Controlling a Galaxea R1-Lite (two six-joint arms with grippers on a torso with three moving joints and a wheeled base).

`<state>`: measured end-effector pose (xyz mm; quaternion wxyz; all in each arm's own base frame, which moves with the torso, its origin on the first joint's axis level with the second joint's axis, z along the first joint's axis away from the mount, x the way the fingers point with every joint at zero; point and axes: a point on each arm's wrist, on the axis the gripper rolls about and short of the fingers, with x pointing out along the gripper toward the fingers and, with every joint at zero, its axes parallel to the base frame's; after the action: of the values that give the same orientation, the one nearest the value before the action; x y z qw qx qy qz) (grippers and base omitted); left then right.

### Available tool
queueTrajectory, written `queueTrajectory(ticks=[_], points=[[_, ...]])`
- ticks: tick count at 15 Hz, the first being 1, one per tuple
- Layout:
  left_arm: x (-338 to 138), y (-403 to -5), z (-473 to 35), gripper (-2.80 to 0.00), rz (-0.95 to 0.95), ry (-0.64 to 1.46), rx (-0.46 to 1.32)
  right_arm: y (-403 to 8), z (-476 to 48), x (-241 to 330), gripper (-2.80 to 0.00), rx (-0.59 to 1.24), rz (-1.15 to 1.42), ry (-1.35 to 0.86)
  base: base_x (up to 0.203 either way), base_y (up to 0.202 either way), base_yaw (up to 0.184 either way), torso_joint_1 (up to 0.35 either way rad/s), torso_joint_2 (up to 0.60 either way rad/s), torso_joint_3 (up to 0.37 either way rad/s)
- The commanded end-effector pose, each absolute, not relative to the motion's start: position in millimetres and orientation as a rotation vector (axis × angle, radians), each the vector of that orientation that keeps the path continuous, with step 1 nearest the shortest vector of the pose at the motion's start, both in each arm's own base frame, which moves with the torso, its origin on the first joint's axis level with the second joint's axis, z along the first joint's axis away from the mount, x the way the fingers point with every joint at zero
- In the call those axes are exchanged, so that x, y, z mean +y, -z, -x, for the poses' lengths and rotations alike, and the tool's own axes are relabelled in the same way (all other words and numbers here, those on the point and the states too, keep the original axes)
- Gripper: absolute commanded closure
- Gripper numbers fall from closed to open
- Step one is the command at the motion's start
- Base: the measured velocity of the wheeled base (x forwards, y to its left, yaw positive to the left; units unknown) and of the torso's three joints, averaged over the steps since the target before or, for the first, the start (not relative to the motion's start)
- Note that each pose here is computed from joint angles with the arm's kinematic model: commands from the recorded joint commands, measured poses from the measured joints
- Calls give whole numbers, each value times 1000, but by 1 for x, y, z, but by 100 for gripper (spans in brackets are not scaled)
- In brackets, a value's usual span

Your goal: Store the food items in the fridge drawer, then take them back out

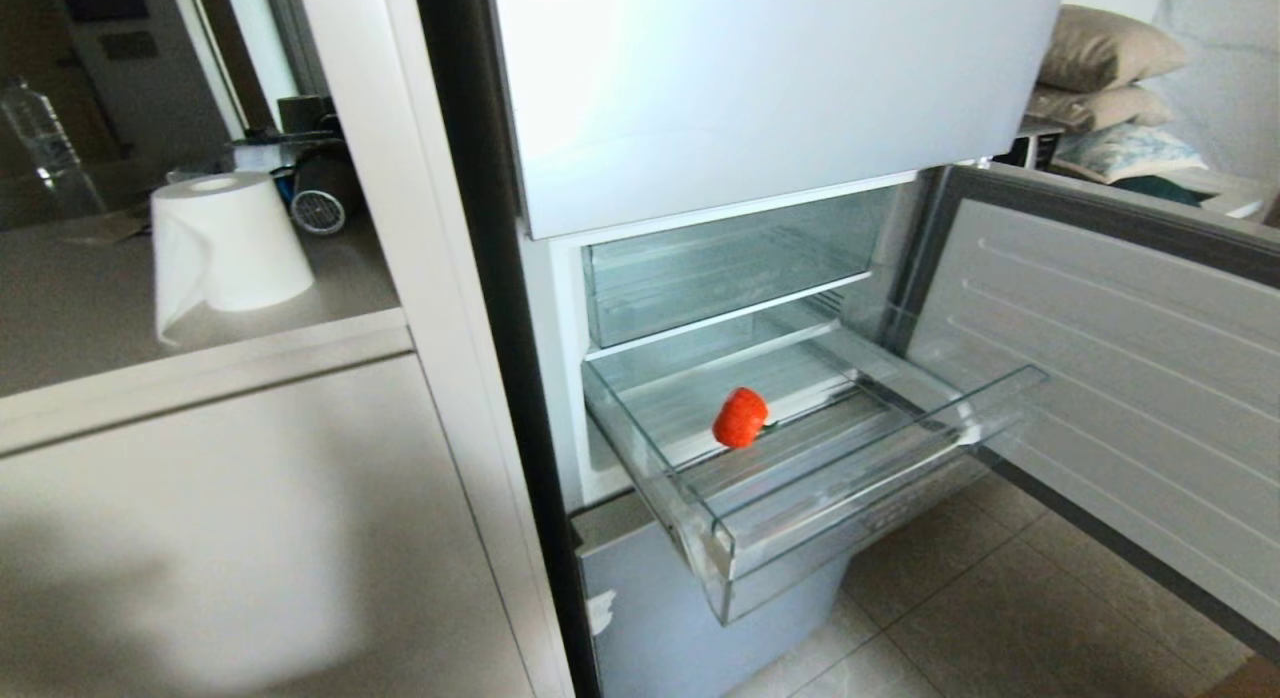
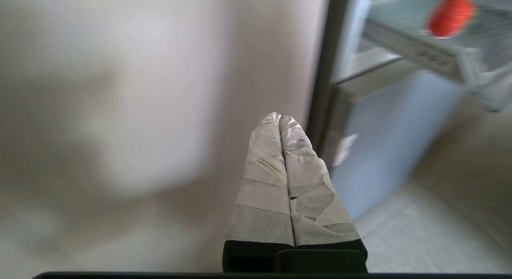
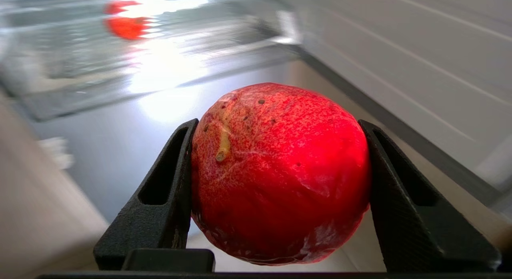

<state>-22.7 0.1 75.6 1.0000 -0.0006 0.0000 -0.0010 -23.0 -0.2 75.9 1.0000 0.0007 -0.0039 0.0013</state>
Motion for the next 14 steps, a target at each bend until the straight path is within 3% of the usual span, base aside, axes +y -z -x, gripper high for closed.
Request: queueTrajectory(ticks=[1, 8, 14], points=[[0, -76, 23, 0, 2, 0, 0, -76, 23, 0, 0, -3, -2, -3, 3, -8, 173, 4, 1, 4], [0, -76, 23, 0, 2, 2, 0, -76, 23, 0, 0, -5, -2, -3, 3, -6, 161, 3, 2, 1], [0, -76, 23, 0, 2, 2, 0, -121, -12, 0, 0, 48, 13, 6, 0, -1, 10, 1, 0, 0]])
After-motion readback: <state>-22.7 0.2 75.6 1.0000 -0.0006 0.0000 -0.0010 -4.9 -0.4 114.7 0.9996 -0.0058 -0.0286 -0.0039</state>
